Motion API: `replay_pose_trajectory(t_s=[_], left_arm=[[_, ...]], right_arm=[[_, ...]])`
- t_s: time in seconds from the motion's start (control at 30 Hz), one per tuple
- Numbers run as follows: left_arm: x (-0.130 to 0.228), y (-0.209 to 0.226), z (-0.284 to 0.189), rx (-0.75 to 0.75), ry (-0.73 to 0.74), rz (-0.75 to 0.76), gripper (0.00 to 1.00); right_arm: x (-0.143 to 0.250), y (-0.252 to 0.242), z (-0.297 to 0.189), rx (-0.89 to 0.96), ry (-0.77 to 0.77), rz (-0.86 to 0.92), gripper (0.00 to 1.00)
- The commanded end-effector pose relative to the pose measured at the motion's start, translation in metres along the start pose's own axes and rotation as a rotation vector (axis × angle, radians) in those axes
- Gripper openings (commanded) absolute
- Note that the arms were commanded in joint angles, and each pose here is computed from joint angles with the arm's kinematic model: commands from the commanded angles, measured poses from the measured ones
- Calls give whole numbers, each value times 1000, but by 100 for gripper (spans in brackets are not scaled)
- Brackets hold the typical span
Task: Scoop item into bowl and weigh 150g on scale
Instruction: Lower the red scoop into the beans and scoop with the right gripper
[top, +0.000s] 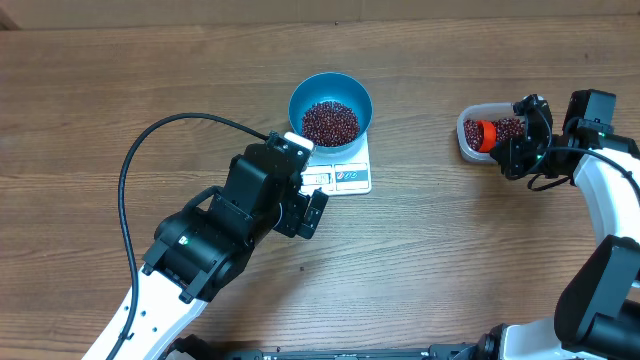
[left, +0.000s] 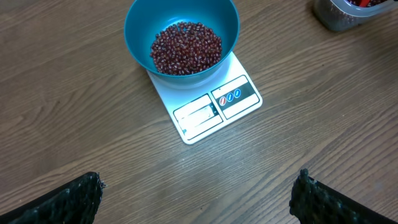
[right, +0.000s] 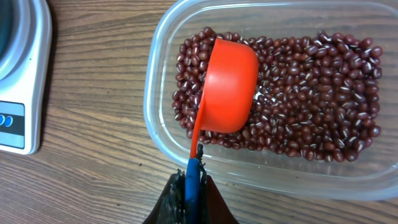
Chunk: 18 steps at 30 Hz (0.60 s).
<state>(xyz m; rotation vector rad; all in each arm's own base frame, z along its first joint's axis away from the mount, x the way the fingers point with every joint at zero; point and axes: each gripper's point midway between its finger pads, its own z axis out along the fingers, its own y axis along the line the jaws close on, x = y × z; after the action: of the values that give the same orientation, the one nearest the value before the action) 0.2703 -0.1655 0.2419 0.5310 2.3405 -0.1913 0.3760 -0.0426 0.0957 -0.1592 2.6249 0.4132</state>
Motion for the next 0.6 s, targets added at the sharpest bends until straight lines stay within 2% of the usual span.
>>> replay_pose_trajectory(t_s=[0.0, 0.57], left_arm=[[-3, 3, 0, -12, -6, 11, 99], [-3, 3, 0, -12, -6, 11, 100]], right_arm=[[-4, 10, 2, -64, -20, -9, 4], [-1, 22, 1, -129, -16, 14, 4]])
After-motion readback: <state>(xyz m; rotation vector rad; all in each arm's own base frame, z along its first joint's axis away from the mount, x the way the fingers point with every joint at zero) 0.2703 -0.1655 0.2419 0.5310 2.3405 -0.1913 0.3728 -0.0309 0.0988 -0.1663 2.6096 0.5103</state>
